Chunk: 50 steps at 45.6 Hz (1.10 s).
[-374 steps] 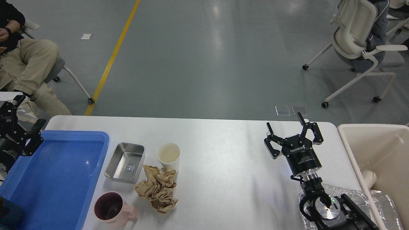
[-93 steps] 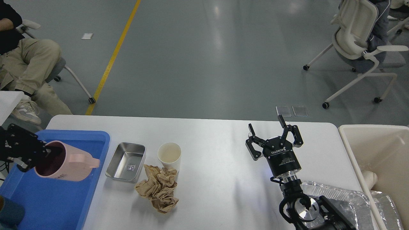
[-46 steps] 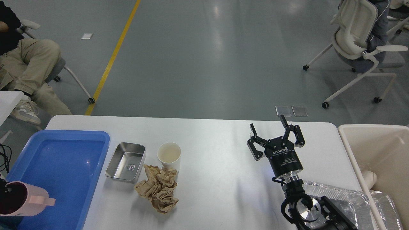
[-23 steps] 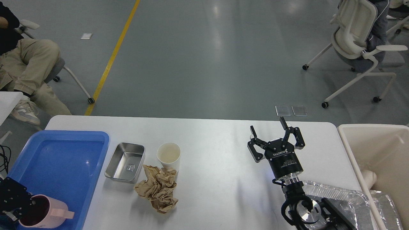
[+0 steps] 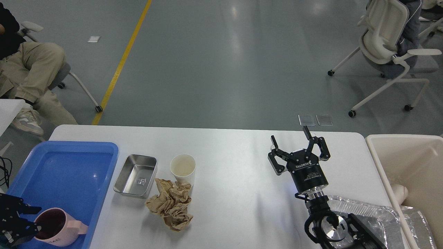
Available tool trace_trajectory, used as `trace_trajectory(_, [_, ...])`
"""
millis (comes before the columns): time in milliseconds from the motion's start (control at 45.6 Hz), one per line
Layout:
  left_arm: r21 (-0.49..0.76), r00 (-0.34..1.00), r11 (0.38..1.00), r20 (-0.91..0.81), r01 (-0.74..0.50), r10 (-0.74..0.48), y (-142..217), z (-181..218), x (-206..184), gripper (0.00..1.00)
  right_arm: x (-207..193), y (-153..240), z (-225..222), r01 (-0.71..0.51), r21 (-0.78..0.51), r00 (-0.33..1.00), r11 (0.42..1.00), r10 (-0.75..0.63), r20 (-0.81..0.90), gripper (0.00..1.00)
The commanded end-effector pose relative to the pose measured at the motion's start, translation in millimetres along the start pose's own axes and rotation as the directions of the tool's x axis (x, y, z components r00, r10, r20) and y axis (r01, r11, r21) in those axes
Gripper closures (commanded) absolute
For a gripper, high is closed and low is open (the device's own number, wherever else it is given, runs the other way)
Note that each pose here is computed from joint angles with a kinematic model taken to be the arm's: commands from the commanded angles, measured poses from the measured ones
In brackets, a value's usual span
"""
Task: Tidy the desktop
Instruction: 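Lower the mug into the blue bin and open the left gripper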
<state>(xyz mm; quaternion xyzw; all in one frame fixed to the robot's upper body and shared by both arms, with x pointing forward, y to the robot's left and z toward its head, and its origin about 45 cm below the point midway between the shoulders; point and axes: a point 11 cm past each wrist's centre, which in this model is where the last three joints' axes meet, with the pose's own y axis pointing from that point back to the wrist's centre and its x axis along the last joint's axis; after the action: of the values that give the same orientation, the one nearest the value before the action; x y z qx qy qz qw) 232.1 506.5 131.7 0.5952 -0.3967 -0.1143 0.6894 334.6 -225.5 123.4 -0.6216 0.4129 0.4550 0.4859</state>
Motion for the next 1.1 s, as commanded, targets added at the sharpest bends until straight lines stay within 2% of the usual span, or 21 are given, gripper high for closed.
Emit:
trace_trajectory(0, [0.001, 0.999, 1.000, -0.036, -0.018, 0.018, 1, 0, 0, 0.14, 0, 0, 0, 0.001, 0.000, 1.000, 1.000, -0.001, 0.000, 0.00])
trace_trajectory(241, [0.067, 0.968, 0.989, -0.203, -0.134, 0.145, 26, -11, 9, 0.08, 4, 1, 1, -0.014, 0.001, 1.000, 1.000, 0.014, 0.002, 0.00])
trace_trajectory(438, [0.182, 0.851, 0.936, -0.391, -0.303, 0.351, 39, -26, 37, 0.05, 3, 0, 2, -0.011, 0.001, 1.000, 1.000, 0.011, 0.003, 0.00])
trace_trajectory(526, [0.238, 0.778, 0.912, -0.475, -0.335, 0.410, 41, -26, 44, 0.04, 3, 0, 1, -0.011, -0.001, 1.000, 1.000, 0.011, -0.001, 0.00])
trace_trajectory(789, [0.352, 0.405, 0.841, -0.756, -0.411, 0.515, 35, -12, 61, 0.03, 5, 1, 2, -0.017, -0.008, 1.000, 1.000, 0.017, -0.007, 0.00])
trace_trajectory(899, [0.353, 0.276, 0.828, -0.823, -0.435, 0.496, 27, -1, 68, 0.03, 5, 2, 2, -0.019, -0.009, 1.000, 1.000, 0.019, -0.008, 0.00])
trace_trajectory(1074, [0.373, -0.005, 0.809, -0.909, -0.455, 0.416, 15, 24, 78, 0.03, 6, 3, 3, -0.024, -0.010, 1.000, 1.000, 0.024, -0.008, 0.00])
